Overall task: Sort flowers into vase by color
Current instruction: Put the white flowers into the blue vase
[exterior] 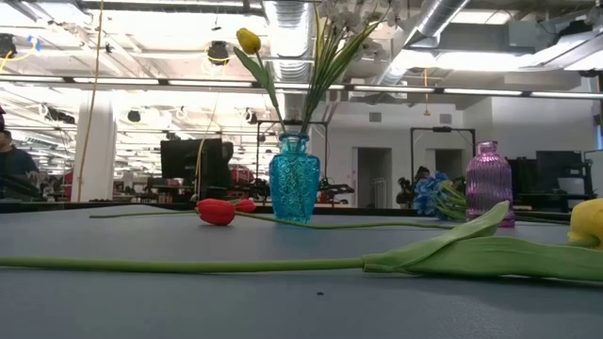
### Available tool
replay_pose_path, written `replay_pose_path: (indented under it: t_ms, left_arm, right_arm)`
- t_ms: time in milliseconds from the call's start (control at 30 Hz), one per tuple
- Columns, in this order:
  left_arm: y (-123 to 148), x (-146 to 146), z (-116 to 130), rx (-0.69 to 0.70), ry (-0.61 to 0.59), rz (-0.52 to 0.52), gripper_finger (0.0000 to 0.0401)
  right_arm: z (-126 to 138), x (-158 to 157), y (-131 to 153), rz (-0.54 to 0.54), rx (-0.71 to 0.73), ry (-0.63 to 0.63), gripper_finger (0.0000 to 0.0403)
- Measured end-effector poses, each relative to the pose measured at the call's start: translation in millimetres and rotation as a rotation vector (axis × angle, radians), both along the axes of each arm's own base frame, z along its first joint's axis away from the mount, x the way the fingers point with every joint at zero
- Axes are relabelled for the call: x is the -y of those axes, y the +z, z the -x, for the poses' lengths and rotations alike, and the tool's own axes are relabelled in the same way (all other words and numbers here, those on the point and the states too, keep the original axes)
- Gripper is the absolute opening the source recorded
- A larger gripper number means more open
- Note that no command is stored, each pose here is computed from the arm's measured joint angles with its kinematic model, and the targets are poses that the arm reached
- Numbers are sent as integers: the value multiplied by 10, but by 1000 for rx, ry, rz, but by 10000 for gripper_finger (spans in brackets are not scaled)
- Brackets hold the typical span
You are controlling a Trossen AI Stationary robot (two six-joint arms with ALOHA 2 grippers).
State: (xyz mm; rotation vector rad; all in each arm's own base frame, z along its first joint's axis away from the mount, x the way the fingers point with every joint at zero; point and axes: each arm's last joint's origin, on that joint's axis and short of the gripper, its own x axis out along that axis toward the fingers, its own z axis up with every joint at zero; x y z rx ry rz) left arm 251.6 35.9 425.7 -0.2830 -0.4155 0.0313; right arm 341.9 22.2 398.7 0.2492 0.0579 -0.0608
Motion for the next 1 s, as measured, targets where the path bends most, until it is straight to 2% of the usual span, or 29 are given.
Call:
replay_pose_path:
  t_ms: [133, 367, 467, 600, 733, 1000]
  left_arm:
    - [-19, -11, -7, -22, 13, -3, 4]
    - [75, -103, 157, 13, 61, -20, 1]
    - [129, -122, 275, 19, 96, -41, 1]
    - [162, -178, 433, -17, 186, -62, 0]
    - [109, -328, 489, -90, 244, -52, 0]
    - [-61, -837, 453, -182, 224, -32, 0]
  right_arm:
    - [-2, 21, 15, -1, 14, -6, 163]
    - [79, 27, 178, 9, -81, -5, 246]
    - [174, 17, 224, 13, -171, 13, 255]
    - [331, -36, 303, 4, -213, 65, 257]
    - [500, -134, 419, 5, -182, 106, 257]
    - [745, -355, 579, 9, -120, 168, 258]
